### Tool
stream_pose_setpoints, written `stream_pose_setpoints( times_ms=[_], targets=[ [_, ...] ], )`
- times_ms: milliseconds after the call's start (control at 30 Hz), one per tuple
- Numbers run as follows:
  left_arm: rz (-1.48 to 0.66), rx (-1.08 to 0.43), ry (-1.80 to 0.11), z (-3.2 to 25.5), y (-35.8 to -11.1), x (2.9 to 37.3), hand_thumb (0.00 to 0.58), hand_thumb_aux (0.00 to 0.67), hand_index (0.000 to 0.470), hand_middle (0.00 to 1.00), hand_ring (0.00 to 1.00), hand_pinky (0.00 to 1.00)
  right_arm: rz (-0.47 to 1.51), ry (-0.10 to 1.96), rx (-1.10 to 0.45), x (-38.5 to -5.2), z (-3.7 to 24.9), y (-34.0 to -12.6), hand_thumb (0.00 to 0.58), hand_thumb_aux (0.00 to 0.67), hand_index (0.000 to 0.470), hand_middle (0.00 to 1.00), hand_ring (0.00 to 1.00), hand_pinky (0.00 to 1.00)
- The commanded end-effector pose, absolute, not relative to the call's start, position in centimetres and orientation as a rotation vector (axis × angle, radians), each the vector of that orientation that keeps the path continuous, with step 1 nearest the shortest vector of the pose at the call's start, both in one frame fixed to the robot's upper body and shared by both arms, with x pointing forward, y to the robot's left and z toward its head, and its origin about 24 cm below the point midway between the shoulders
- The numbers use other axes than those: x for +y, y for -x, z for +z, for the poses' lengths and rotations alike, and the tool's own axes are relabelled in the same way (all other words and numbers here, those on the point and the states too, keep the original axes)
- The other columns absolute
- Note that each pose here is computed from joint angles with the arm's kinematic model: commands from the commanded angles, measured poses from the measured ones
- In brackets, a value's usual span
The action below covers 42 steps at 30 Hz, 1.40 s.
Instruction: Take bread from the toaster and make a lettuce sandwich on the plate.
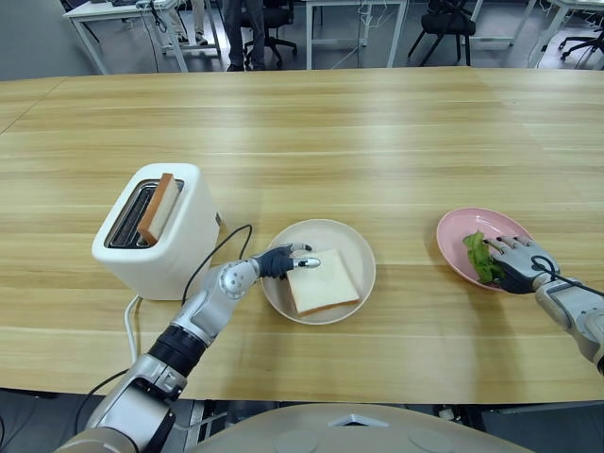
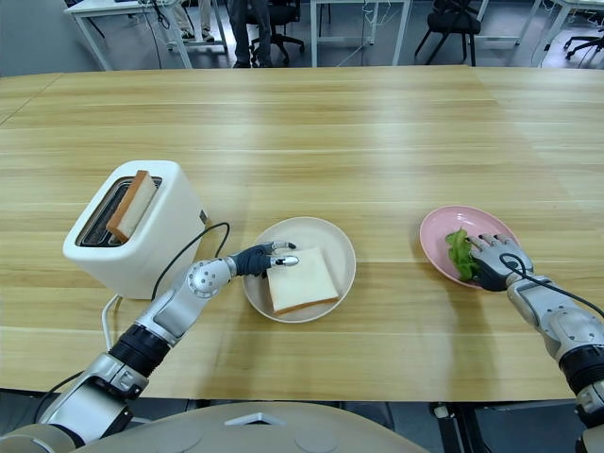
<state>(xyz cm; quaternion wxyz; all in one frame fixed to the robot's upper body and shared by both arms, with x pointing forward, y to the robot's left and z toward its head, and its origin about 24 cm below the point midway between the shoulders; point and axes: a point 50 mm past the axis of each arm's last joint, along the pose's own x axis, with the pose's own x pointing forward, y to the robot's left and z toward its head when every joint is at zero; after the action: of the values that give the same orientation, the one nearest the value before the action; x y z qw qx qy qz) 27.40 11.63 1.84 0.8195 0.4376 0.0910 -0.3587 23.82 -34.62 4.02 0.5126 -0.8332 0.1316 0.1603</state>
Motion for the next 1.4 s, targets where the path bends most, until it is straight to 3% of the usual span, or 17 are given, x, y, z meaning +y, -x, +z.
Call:
stream_pose_setpoints(
  times_ms=[33,100,167,200,333,500,667,833,1100,1400],
  targets=[
    [-0.695,0.097,-1.086,2.7,-27.8,11.8,0.000,0.000,0.000,0.22,0.22,0.22,0.398,1.977,0.291,-34.3,4.0,-23.8,0.580,0.670,0.460,0.00,0.00,0.00],
    [-0.674,0.036,-1.144,3.3,-27.8,11.6,0.000,0.000,0.000,0.20,0.20,0.20,0.380,1.973,0.258,-34.0,4.5,-24.1,0.580,0.670,0.460,0.00,0.00,0.00],
    [-0.670,-0.023,-1.190,3.9,-27.6,11.1,0.000,0.000,0.000,0.02,0.02,0.02,0.363,1.964,0.231,-33.8,5.0,-24.3,0.580,0.670,0.460,0.00,0.00,0.00],
    [-0.664,-0.047,-1.208,4.1,-27.4,11.0,0.000,0.000,0.000,0.00,0.00,0.00,0.354,1.962,0.219,-33.7,5.2,-24.5,0.580,0.670,0.460,0.00,0.00,0.00],
    [-0.617,-0.149,-1.266,5.5,-27.3,10.4,0.000,0.000,0.000,0.00,0.00,0.00,0.320,1.953,0.168,-33.4,6.1,-24.8,0.580,0.670,0.460,0.00,0.00,0.00],
    [-0.504,-0.279,-1.355,8.2,-26.9,10.6,0.000,0.000,0.000,0.00,0.00,0.00,0.239,1.930,-0.020,-31.8,8.8,-25.8,0.580,0.670,0.460,0.00,0.00,0.00],
    [-0.297,-0.379,-1.407,12.2,-25.4,11.6,0.000,0.000,0.000,0.00,0.00,0.00,0.218,1.868,-0.242,-28.5,11.5,-26.7,0.580,0.670,0.460,0.00,0.00,0.00],
    [-0.041,-0.407,-1.451,15.9,-22.9,14.3,0.000,0.000,0.000,0.00,0.00,0.00,0.309,1.794,-0.383,-24.1,11.6,-27.2,0.580,0.670,0.460,0.00,0.00,0.00],
    [0.369,-0.172,-1.563,19.1,-17.8,22.2,0.000,0.000,0.000,0.00,0.00,0.00,0.527,1.665,-0.501,-16.4,8.6,-27.3,0.580,0.670,0.460,0.00,0.00,0.00],
    [0.421,0.153,-1.559,16.2,-15.9,26.1,0.000,0.000,0.000,0.00,0.00,0.00,0.669,1.629,-0.509,-12.5,6.0,-27.3,0.580,0.670,0.460,0.00,0.00,0.00]
  ],
)
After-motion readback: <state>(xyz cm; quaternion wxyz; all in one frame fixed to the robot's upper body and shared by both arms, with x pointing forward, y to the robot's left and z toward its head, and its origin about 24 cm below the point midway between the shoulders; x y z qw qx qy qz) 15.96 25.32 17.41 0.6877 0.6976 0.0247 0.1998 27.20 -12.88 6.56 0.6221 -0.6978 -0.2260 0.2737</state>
